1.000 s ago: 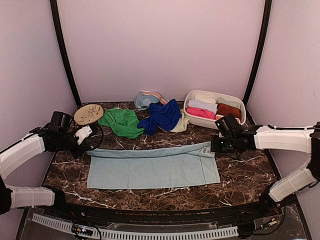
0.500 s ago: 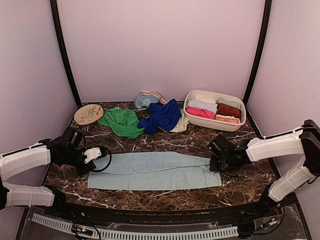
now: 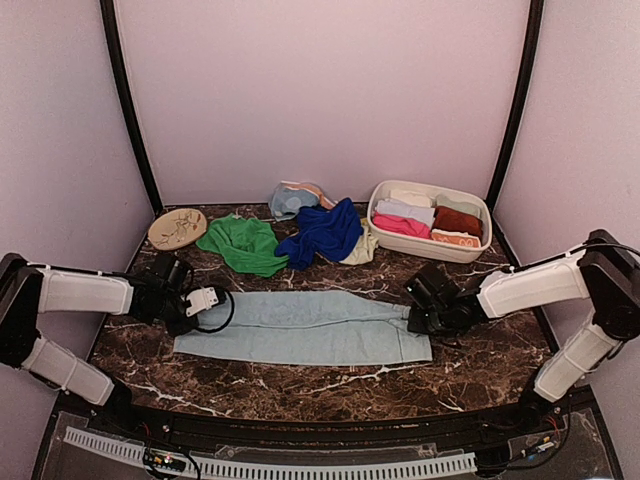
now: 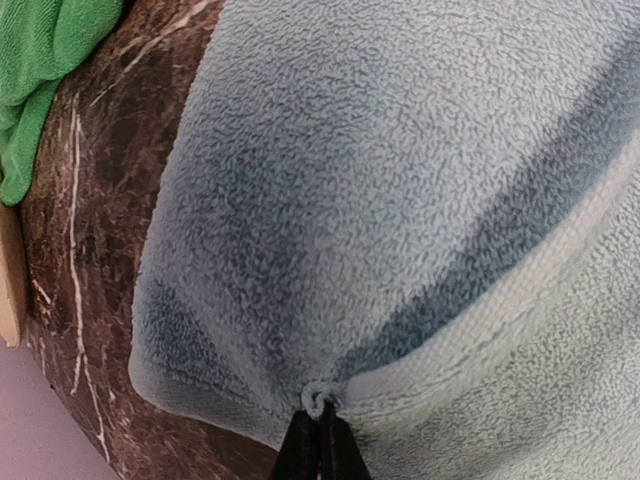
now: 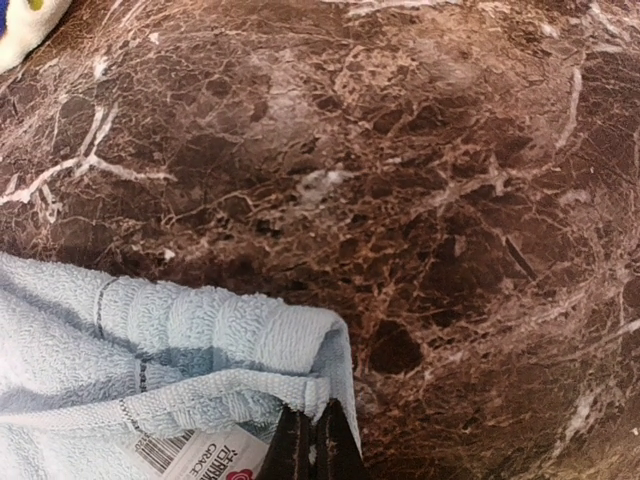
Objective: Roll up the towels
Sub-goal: Fold the towel at the center of the board.
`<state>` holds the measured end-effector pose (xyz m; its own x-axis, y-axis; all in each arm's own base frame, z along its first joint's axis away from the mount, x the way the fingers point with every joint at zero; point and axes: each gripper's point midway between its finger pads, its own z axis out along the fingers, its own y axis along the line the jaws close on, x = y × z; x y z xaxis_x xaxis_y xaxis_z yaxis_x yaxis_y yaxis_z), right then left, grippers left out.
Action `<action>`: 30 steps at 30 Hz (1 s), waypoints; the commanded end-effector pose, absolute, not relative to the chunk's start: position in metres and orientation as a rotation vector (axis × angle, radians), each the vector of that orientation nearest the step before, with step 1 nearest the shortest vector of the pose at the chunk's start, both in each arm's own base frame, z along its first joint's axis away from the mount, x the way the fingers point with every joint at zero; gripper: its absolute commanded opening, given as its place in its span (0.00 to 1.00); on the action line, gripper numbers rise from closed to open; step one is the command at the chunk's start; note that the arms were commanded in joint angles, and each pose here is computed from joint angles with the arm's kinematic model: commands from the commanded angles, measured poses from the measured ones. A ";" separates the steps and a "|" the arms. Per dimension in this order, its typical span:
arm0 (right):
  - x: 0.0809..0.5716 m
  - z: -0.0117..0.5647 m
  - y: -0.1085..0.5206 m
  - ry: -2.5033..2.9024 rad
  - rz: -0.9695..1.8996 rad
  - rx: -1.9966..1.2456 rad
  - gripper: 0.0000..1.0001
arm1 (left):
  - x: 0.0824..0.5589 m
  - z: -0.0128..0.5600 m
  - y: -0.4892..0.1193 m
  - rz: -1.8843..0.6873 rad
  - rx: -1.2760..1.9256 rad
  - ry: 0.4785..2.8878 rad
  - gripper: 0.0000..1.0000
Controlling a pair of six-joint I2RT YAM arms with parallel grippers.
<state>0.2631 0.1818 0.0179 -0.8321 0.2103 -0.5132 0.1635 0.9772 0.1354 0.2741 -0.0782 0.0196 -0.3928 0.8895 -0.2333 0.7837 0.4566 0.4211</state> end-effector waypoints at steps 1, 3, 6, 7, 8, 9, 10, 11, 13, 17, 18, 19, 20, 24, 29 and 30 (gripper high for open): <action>0.264 0.009 0.180 2.638 0.076 0.236 0.00 | 0.291 0.005 -0.061 0.521 1.443 2.295 0.00; 0.276 0.016 0.179 2.626 0.085 0.237 0.00 | 0.305 0.013 -0.065 0.538 1.426 2.276 0.00; 0.291 0.035 0.182 2.592 0.126 0.213 0.00 | 0.318 0.032 -0.072 0.515 1.396 2.268 0.00; 0.293 0.043 0.185 2.580 0.150 0.192 0.00 | 0.321 0.040 -0.075 0.501 1.390 2.258 0.00; 0.295 0.050 0.187 2.571 0.167 0.171 0.00 | 0.322 0.048 -0.078 0.488 1.384 2.246 0.00; 0.297 0.058 0.189 2.557 0.179 0.148 0.00 | 0.323 0.057 -0.080 0.474 1.380 2.235 0.00; 0.299 0.064 0.192 2.548 0.194 0.118 0.00 | 0.322 0.066 -0.083 0.458 1.375 2.220 0.00; 0.299 0.068 0.194 2.546 0.206 0.089 0.00 | 0.322 0.073 -0.084 0.445 1.374 2.210 0.00; 0.301 0.079 0.199 2.536 0.221 0.033 0.00 | 0.320 0.085 -0.086 0.427 1.366 2.196 0.00; 0.312 0.104 0.204 2.497 0.231 -0.043 0.00 | 0.325 0.103 -0.084 0.458 1.344 2.161 0.00; 0.316 0.111 0.204 2.483 0.226 -0.058 0.00 | 0.328 0.106 -0.082 0.471 1.340 2.152 0.00; 0.321 0.117 0.203 2.473 0.215 -0.071 0.00 | 0.330 0.109 -0.081 0.484 1.336 2.144 0.00; 0.326 0.123 0.203 2.463 0.205 -0.087 0.00 | 0.333 0.112 -0.080 0.497 1.332 2.136 0.00; 0.346 0.139 0.194 2.439 0.130 -0.120 0.00 | 0.345 0.121 -0.071 0.547 1.311 2.111 0.00; 0.369 0.159 0.179 2.395 0.048 -0.128 0.00 | 0.367 0.135 -0.056 0.626 1.250 2.084 0.00; 0.371 0.160 0.178 2.388 0.039 -0.136 0.00 | 0.371 0.138 -0.054 0.636 1.238 2.078 0.00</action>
